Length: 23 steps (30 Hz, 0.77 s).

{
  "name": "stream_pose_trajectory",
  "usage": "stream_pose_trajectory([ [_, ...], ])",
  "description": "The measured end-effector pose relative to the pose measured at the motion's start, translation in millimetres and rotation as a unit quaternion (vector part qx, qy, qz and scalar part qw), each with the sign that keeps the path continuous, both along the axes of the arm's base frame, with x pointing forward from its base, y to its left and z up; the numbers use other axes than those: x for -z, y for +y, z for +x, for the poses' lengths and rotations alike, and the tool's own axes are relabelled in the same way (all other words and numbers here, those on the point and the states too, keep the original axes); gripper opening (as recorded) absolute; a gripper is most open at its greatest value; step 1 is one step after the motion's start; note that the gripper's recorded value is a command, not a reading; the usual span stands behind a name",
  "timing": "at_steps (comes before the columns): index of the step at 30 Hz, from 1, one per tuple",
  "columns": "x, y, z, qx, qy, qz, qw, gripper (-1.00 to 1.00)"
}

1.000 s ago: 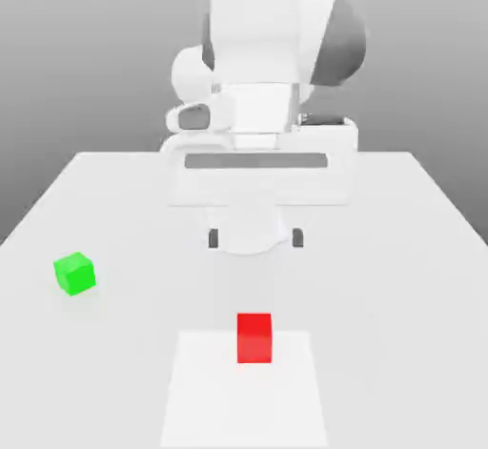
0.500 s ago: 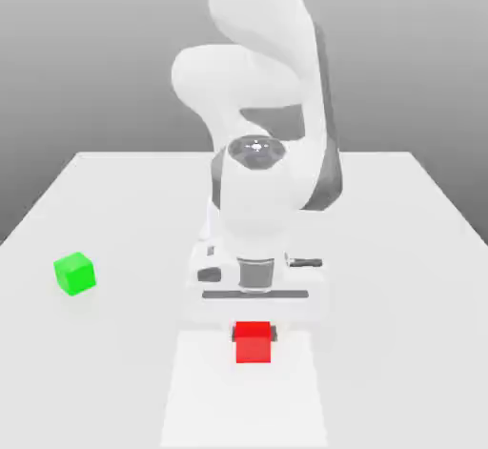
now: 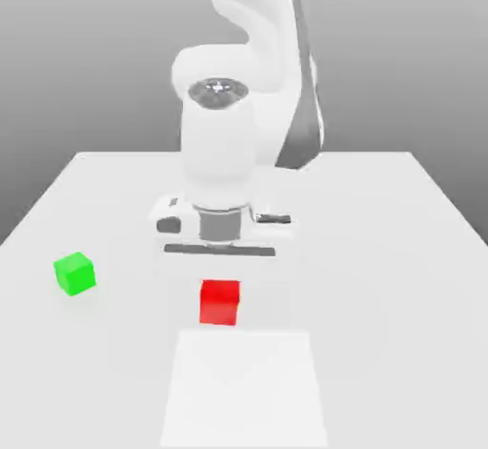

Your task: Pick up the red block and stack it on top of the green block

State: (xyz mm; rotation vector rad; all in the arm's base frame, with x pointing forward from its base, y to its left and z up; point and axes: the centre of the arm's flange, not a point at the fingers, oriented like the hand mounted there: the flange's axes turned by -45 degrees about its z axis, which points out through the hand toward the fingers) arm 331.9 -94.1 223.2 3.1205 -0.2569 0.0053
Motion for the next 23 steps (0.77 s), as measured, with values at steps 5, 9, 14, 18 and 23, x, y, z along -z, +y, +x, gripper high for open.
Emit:
stream_pose_trajectory([
  [5, -12, -103, -48, 0.091, 0.000, -0.001, 0.996, -1.00],
  [9, -20, -170, -110, 0.163, 0.001, 0.002, 0.987, -1.00],
  [14, -10, -208, -164, 0.216, -0.002, 0.008, 0.976, -1.00],
  [18, 20, -210, -165, 0.217, -0.003, 0.009, 0.976, -1.00],
  [23, 41, -208, -165, 0.215, -0.001, 0.007, 0.977, 1.00],
])
